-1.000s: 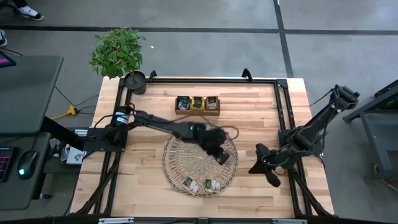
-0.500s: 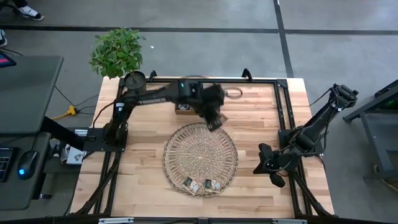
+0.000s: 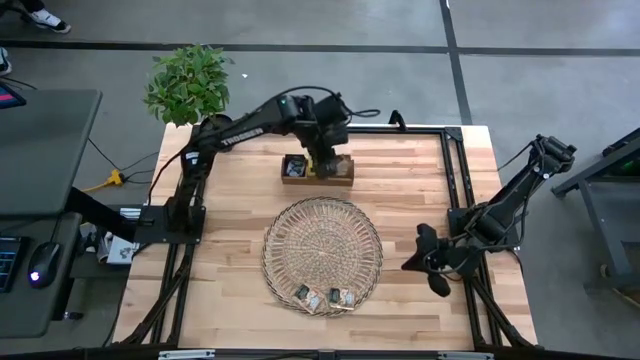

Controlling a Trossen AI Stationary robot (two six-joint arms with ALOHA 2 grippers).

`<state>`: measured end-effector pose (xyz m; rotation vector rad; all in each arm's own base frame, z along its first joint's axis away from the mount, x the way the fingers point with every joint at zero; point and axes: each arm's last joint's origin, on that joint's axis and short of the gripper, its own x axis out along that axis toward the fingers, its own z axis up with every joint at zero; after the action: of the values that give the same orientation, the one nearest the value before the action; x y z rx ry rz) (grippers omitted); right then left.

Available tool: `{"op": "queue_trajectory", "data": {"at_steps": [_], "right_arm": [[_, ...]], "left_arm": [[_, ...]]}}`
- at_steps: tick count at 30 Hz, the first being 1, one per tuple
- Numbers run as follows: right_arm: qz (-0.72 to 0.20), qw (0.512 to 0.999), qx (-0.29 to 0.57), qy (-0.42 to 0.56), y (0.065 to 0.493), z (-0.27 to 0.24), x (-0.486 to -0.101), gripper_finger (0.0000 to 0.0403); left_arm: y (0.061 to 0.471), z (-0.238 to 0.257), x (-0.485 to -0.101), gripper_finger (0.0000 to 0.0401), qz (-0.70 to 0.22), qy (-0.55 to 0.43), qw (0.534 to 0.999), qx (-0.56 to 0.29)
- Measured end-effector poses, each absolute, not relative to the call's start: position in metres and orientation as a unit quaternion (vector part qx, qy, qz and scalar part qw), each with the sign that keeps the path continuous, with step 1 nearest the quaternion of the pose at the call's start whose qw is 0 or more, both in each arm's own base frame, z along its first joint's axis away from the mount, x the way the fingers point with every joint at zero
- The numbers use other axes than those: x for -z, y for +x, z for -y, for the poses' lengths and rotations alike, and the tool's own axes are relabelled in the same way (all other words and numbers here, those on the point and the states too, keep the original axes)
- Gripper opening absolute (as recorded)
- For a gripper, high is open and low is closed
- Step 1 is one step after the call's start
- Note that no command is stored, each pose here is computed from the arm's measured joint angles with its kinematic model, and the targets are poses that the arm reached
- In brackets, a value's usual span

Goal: Pick & Place Tea
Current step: Put the brown tea bag in the right section of the wooden organizer

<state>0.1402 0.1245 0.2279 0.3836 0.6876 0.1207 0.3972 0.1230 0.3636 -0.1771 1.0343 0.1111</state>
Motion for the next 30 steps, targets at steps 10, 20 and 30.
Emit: {"op": "queue_trajectory", "data": {"at_steps": [10,20,30], "right_arm": [[-0.311,0.926,-0.001,0.214,0.141,-0.121,-0.228,0.0],[-0.295,0.926,0.04,0.233,0.143,-0.117,-0.227,0.0],[-0.298,0.921,0.057,0.246,0.148,-0.111,-0.226,0.0]], "left_arm": [[0.403,-0.164,-0.336,0.0,-0.518,-0.007,0.855,-0.023],[0.42,-0.183,-0.301,0.0,-0.532,0.041,0.846,0.003],[0.43,-0.184,-0.274,0.0,-0.565,0.055,0.823,0.021]]}}
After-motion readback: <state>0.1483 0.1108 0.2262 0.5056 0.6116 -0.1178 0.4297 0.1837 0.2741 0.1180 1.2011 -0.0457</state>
